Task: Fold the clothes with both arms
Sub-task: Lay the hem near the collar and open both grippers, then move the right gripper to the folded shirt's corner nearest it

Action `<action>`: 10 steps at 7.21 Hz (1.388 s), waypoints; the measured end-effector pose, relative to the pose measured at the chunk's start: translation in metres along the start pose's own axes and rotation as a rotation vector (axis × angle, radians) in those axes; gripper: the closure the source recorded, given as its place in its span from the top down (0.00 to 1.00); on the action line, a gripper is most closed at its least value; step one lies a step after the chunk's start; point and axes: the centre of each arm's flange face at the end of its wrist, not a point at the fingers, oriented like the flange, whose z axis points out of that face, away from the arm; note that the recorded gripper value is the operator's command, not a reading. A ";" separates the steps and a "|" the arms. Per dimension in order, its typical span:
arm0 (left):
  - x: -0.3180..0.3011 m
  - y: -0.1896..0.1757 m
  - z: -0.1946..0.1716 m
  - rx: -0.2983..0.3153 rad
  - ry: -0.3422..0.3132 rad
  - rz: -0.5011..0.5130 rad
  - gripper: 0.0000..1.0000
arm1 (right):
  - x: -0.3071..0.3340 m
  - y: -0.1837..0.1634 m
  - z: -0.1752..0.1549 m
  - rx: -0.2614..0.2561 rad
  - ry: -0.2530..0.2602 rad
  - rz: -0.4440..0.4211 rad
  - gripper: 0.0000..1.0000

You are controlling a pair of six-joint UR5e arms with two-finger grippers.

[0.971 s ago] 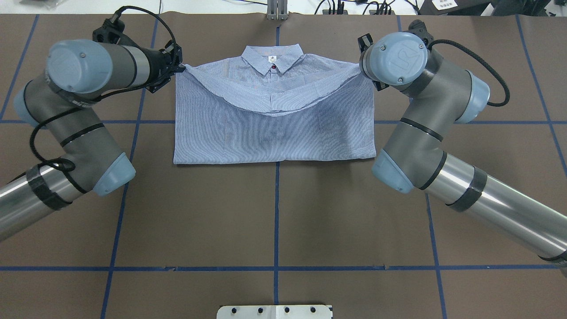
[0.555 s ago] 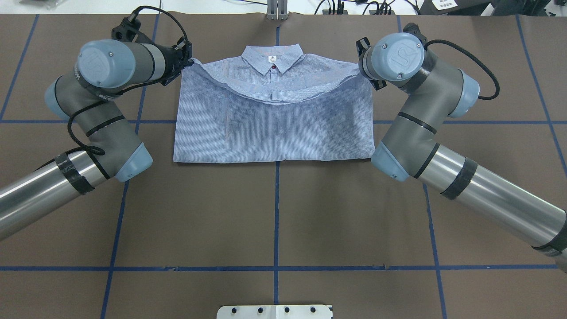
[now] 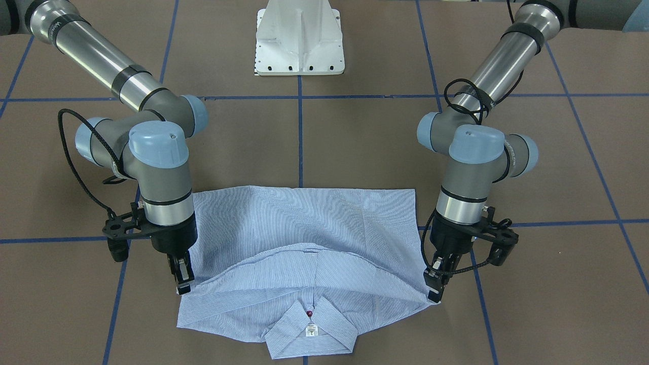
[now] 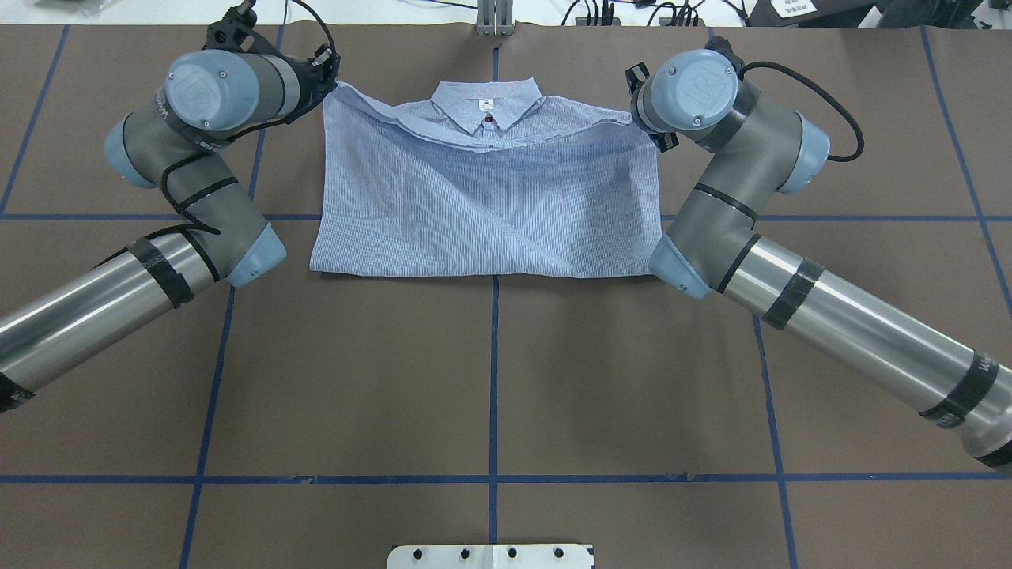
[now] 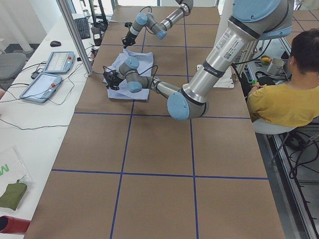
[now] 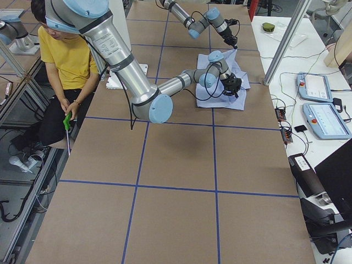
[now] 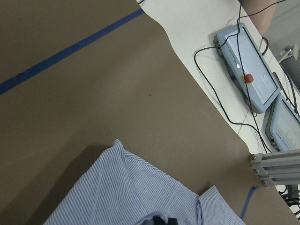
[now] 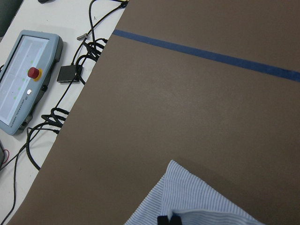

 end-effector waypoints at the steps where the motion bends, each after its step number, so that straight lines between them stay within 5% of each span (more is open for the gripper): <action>1: -0.004 -0.007 0.011 0.018 -0.004 0.030 0.99 | -0.006 -0.005 0.011 -0.008 0.005 -0.004 1.00; 6: 0.012 -0.019 0.008 0.032 0.023 0.084 0.99 | -0.027 -0.042 -0.005 -0.100 0.010 -0.038 1.00; 10: -0.012 -0.040 -0.058 -0.073 0.083 0.151 0.98 | 0.085 -0.017 -0.074 -0.227 -0.019 -0.087 1.00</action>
